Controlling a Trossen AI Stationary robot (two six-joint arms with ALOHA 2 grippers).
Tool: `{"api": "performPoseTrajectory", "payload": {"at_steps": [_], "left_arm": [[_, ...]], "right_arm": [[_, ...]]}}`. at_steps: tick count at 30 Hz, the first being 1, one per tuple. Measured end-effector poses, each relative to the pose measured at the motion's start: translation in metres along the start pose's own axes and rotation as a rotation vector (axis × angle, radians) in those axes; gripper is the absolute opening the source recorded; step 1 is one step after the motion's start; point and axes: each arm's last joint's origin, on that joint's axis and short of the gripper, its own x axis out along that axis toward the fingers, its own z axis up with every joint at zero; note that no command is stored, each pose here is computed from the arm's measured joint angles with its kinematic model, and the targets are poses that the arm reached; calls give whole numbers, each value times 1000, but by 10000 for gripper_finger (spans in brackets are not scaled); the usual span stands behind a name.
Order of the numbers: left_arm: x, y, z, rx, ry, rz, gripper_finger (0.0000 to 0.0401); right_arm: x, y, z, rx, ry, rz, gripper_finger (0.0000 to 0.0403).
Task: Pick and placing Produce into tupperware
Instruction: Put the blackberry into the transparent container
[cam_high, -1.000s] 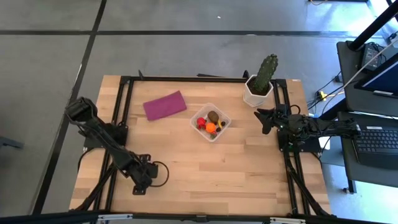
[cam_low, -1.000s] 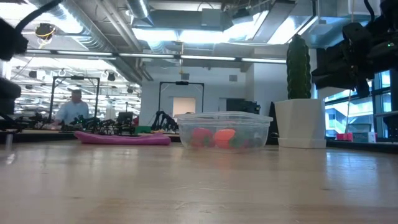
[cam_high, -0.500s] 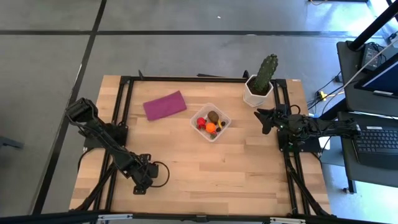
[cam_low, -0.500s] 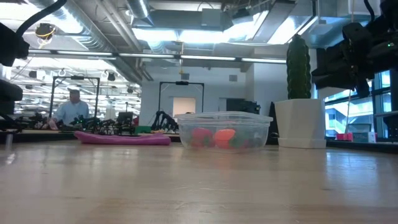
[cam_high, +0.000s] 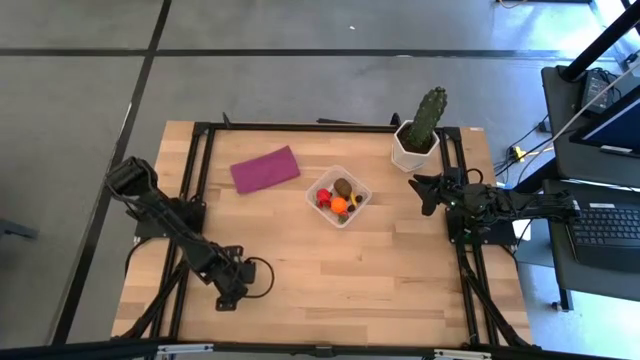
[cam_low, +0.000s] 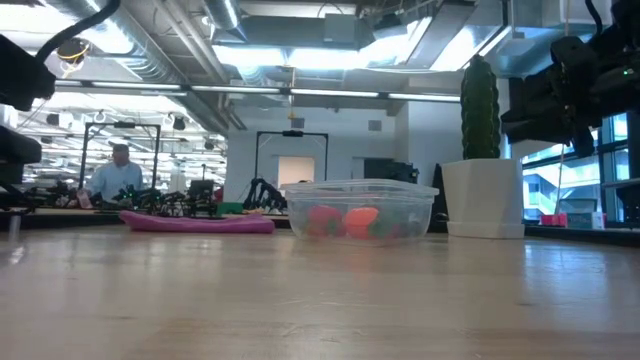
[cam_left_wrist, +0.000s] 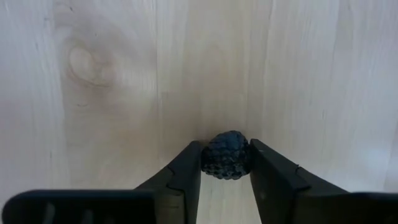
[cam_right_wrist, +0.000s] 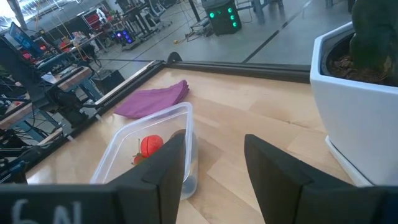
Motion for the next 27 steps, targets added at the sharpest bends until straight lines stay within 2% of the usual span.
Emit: {"api": "performPoseTrajectory", "payload": {"at_steps": [4, 7, 12, 14, 16, 19, 21, 24, 27], "left_arm": [[-5, 7, 8, -18, 15, -49, 114], [-12, 20, 26, -29, 4, -122, 112], [-25, 46, 71, -30, -122, -317, 104], [-34, 59, 93, -12, -228, -404, 107], [-44, 75, 112, 0, -337, -430, 112], [-64, 101, 141, 2, -528, -399, 113], [-82, 119, 160, -1, -677, -334, 109], [-113, 138, 183, 26, -882, -173, 105], [-144, 146, 202, 121, -1014, -7, 109]], "right_arm": [[0, 0, 0, 0, 0, 0, 168], [0, 0, 0, 0, 0, 0, 168], [0, 0, 0, -1, 0, 0, 168], [0, 0, 0, -3, 0, 0, 168], [0, 0, 0, -4, 0, 0, 168], [0, 0, 0, -5, 0, 0, 168], [0, 0, 0, -5, 0, 0, 168], [0, 0, 0, -9, 0, 0, 168], [0, 0, 0, -11, 0, 0, 168]]}}
